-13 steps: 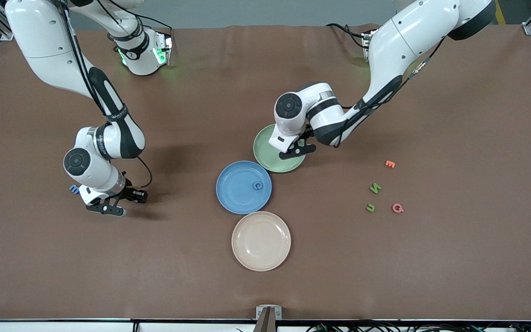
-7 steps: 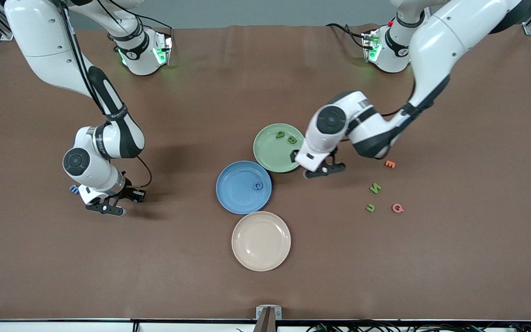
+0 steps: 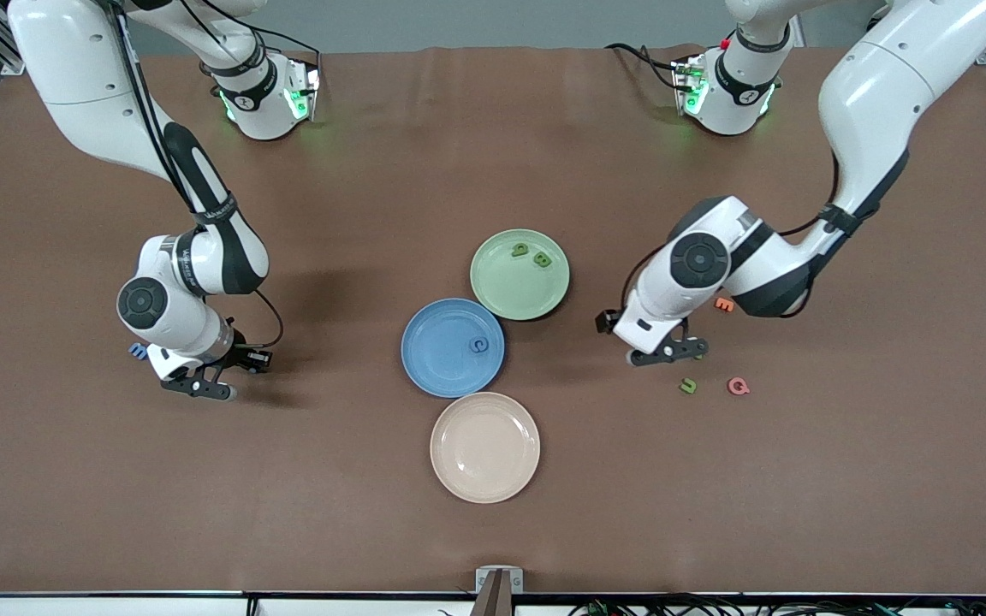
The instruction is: Sort letters by color into matching plates
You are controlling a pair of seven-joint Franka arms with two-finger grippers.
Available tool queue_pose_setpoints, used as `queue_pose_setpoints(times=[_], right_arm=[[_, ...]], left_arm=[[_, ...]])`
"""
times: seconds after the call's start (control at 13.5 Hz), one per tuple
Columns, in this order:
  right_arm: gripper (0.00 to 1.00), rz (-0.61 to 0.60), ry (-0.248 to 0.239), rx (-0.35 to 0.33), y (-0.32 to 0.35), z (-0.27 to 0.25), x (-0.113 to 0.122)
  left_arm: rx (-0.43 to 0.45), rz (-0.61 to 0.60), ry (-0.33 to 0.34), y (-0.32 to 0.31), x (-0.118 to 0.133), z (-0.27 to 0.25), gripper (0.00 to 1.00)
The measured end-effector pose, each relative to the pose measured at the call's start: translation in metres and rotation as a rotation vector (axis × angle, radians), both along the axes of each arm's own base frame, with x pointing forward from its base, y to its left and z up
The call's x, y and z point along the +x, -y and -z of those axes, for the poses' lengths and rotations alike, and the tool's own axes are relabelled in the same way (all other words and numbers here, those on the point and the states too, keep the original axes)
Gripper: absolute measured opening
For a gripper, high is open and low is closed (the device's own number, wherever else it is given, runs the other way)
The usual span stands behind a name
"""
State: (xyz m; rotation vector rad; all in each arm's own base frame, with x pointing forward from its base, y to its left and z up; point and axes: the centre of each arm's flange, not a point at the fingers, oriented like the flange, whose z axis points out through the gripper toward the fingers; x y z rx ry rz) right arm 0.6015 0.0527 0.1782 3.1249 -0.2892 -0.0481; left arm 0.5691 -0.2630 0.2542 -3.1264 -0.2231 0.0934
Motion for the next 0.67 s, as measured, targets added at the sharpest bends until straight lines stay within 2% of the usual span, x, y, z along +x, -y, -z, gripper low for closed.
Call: queue_pose_setpoints(times=[0.15, 0.37, 0.67], right_arm=[[0.33, 0.006, -0.025, 0.002, -0.005, -0.012, 0.007], [0.33, 0.057, -0.029, 0.007, -0.031, -0.032, 0.011], [0.33, 0.186, -0.014, 0.005, -0.12, -0.051, 0.002]], left_arm=[[0.013, 0.026, 0.01, -0.03, 0.012, 0.002, 0.96], [0.034, 0.05, 0.023, -0.063, 0.022, 0.008, 0.96], [0.035, 0.053, 0.044, -0.083, 0.029, 0.024, 0.91]])
